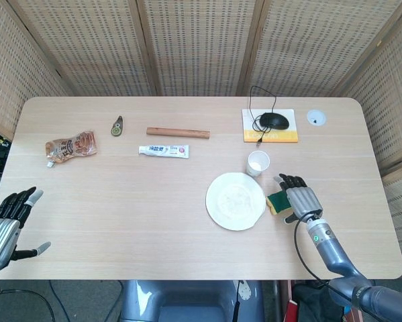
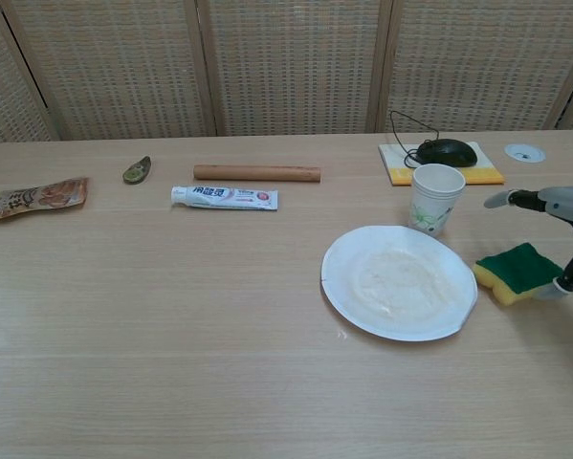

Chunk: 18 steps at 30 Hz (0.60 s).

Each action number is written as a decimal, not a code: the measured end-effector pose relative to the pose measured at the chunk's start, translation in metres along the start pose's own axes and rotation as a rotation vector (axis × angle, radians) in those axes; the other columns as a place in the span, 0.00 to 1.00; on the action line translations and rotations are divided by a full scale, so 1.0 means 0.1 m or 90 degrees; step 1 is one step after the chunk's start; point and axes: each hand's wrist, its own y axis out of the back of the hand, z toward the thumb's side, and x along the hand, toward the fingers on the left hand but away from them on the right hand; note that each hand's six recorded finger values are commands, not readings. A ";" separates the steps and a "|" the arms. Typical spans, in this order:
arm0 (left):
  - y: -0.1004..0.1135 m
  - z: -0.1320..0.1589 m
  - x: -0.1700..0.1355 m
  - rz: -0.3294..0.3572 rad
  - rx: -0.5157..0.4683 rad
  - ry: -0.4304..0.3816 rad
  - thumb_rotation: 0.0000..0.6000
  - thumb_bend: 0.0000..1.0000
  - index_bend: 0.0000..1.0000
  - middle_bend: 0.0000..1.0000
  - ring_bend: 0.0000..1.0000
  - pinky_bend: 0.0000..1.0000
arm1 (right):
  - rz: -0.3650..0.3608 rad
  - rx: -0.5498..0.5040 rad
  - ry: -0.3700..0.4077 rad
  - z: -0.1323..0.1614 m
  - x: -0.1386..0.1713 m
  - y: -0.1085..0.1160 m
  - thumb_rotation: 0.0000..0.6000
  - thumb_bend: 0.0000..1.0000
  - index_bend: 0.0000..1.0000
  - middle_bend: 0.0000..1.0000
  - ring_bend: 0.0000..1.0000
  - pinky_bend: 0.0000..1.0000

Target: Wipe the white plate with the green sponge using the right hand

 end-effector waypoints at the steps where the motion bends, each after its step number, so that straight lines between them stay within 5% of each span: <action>1: 0.00 0.00 0.00 0.002 0.001 0.000 1.00 0.00 0.00 0.00 0.00 0.00 | -0.003 -0.006 0.002 0.02 0.03 0.02 1.00 0.00 0.01 0.00 0.00 0.00; 12: -0.01 -0.09 -0.02 0.044 0.034 0.023 1.00 0.00 0.00 0.00 0.00 0.00 | -0.162 -0.001 0.027 -0.03 0.79 0.47 1.00 0.00 0.00 0.00 0.00 0.00; 18: -0.03 -0.17 -0.14 0.053 0.048 0.049 1.00 0.00 0.00 0.00 0.00 0.00 | -0.262 0.022 -0.017 -0.33 1.42 0.56 1.00 0.00 0.00 0.00 0.00 0.00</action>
